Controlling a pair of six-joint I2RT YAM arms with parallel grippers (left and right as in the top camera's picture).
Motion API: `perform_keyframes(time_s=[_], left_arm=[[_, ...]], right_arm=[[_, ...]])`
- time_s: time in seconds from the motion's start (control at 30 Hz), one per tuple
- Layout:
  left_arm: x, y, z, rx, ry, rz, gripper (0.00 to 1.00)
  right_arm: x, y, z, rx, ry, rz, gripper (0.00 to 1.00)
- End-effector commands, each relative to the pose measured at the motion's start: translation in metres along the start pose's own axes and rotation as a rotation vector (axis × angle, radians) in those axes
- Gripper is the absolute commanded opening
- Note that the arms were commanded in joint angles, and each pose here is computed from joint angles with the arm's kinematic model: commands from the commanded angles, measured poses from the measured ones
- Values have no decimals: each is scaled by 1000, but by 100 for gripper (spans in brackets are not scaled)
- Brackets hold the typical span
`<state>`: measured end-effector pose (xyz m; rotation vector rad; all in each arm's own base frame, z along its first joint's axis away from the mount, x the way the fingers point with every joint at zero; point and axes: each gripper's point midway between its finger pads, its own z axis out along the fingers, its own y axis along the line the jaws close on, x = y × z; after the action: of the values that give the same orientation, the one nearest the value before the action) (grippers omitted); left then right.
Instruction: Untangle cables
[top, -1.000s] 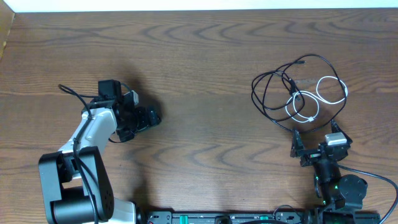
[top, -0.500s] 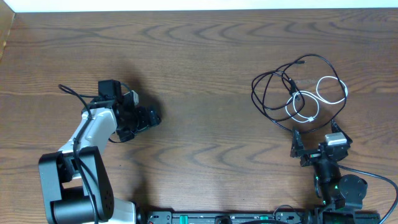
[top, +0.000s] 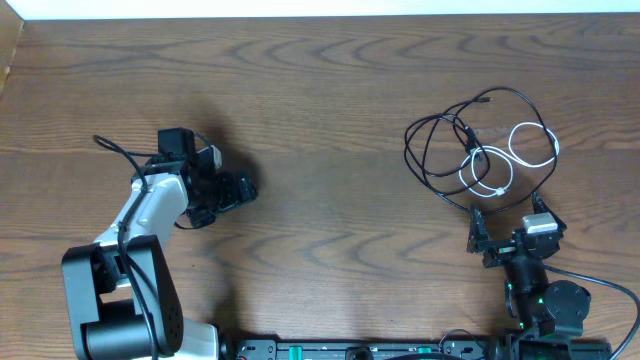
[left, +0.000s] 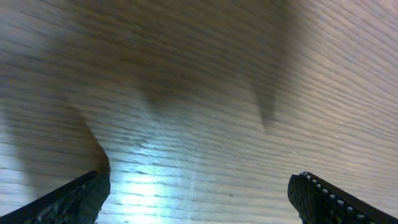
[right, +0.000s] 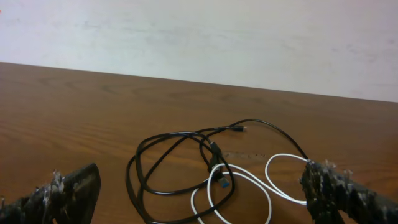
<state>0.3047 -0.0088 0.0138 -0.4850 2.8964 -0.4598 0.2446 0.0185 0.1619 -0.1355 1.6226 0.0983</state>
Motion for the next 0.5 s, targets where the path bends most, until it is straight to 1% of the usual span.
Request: perform_keyframes(time_s=[0.0,0.1,0.17,0.47], left_arm=[[-3,23,0,-120,-17,7,96],[-3,35,-2,-195,-24,5,97],[-2,39,-2,-216,-20,4,97],[-5,40,5,-203,-59,8,97]], right_arm=[[1,-2,0,7,-2,2,99],[0,-1,0,7,-2,2,99],[0,-1,0,7,-2,2,99],[0,-1,0,7,-2,2,99]])
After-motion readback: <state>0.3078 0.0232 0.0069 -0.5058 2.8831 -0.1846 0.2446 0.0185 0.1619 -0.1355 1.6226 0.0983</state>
